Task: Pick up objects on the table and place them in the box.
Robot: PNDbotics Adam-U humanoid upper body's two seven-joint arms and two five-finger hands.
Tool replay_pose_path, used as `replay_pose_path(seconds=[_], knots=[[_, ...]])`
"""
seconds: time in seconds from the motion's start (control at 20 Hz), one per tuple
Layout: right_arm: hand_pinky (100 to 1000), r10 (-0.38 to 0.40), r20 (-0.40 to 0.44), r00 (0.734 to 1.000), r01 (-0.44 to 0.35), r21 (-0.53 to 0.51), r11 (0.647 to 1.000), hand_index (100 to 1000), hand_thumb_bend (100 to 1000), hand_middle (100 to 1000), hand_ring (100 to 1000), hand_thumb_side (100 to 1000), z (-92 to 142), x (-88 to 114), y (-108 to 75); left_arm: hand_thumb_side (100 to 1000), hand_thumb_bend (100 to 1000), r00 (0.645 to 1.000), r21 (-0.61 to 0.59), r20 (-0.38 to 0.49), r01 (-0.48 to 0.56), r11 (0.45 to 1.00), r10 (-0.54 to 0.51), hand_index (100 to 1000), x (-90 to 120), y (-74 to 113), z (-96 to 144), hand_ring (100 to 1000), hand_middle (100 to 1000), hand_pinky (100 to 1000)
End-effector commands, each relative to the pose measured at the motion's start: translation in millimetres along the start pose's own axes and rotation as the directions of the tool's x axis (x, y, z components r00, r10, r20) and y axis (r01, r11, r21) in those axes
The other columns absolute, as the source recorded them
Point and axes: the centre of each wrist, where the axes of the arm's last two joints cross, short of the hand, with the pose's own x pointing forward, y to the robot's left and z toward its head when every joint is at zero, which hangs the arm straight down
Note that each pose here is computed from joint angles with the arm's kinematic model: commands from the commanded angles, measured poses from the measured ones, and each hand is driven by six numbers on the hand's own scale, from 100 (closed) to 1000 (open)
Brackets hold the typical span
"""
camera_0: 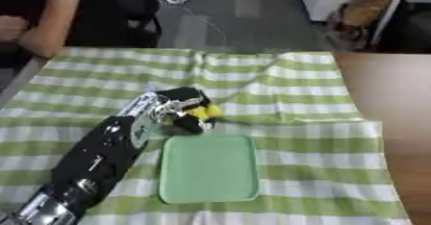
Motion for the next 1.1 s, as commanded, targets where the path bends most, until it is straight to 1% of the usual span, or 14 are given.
replay_pose_path(seconds=[0.05, 0.15, 0.2, 0.25, 0.3, 0.35, 0.5, 0.85, 0.9, 1.1], knots=[[690, 0.011, 0.027, 1.000, -0.011, -0.007, 1.000, 898, 100, 781, 751, 782, -6.2, 4.8, -5.4, 479, 100, 1.000, 0.032, 0.004, 0.019, 0.999, -0.019, 664, -0.8, 14.7, 4.2, 131, 493, 100], [691, 0.011, 0.027, 1.000, -0.011, -0.007, 1.000, 898, 100, 781, 751, 782, -6.1, 4.7, -5.4, 488, 100, 1.000, 0.028, 0.007, 0.019, 0.999, -0.019, 668, -0.6, 14.9, 4.1, 139, 497, 100], [691, 0.011, 0.026, 1.000, -0.011, -0.007, 1.000, 898, 100, 781, 751, 782, -6.1, 4.7, -5.5, 508, 100, 1.000, 0.026, 0.010, 0.019, 0.999, -0.019, 672, -0.6, 15.2, 4.2, 146, 502, 100], [691, 0.011, 0.026, 1.000, -0.011, -0.007, 1.000, 898, 100, 781, 751, 782, -6.1, 4.7, -5.5, 500, 100, 1.000, 0.022, 0.012, 0.018, 1.000, -0.018, 671, -0.7, 15.6, 4.4, 144, 500, 100], [691, 0.011, 0.026, 1.000, -0.011, -0.007, 1.000, 898, 100, 781, 751, 782, -6.1, 4.7, -5.5, 539, 100, 1.000, 0.020, 0.015, 0.017, 1.000, -0.017, 675, -0.7, 16.4, 4.6, 150, 505, 100], [691, 0.011, 0.026, 1.000, -0.011, -0.007, 1.000, 898, 100, 781, 751, 782, -6.0, 4.6, -5.5, 555, 100, 1.000, 0.019, 0.017, 0.017, 1.000, -0.017, 675, -0.7, 17.3, 4.9, 151, 505, 100], [691, 0.011, 0.026, 1.000, -0.011, -0.007, 1.000, 898, 100, 781, 751, 782, -6.0, 4.6, -5.5, 574, 100, 1.000, 0.018, 0.020, 0.017, 1.000, -0.017, 678, -0.8, 19.0, 5.7, 155, 508, 100], [691, 0.011, 0.026, 1.000, -0.011, -0.007, 1.000, 898, 100, 782, 751, 782, -6.0, 4.6, -5.6, 574, 100, 1.000, 0.011, 0.025, 0.019, 1.000, -0.019, 679, -0.1, 19.8, 5.5, 182, 517, 100], [691, 0.011, 0.026, 1.000, -0.011, -0.008, 1.000, 898, 100, 782, 751, 782, -5.9, 4.5, -5.6, 558, 100, 1.000, 0.010, 0.024, 0.019, 1.000, -0.019, 679, -0.1, 19.8, 5.5, 180, 517, 100], [691, 0.011, 0.027, 1.000, -0.011, -0.007, 1.000, 898, 100, 782, 751, 782, -6.1, 4.6, -5.7, 540, 100, 0.999, 0.000, 0.024, 0.022, 1.000, -0.022, 685, -0.3, 19.0, 5.5, 197, 525, 100]])
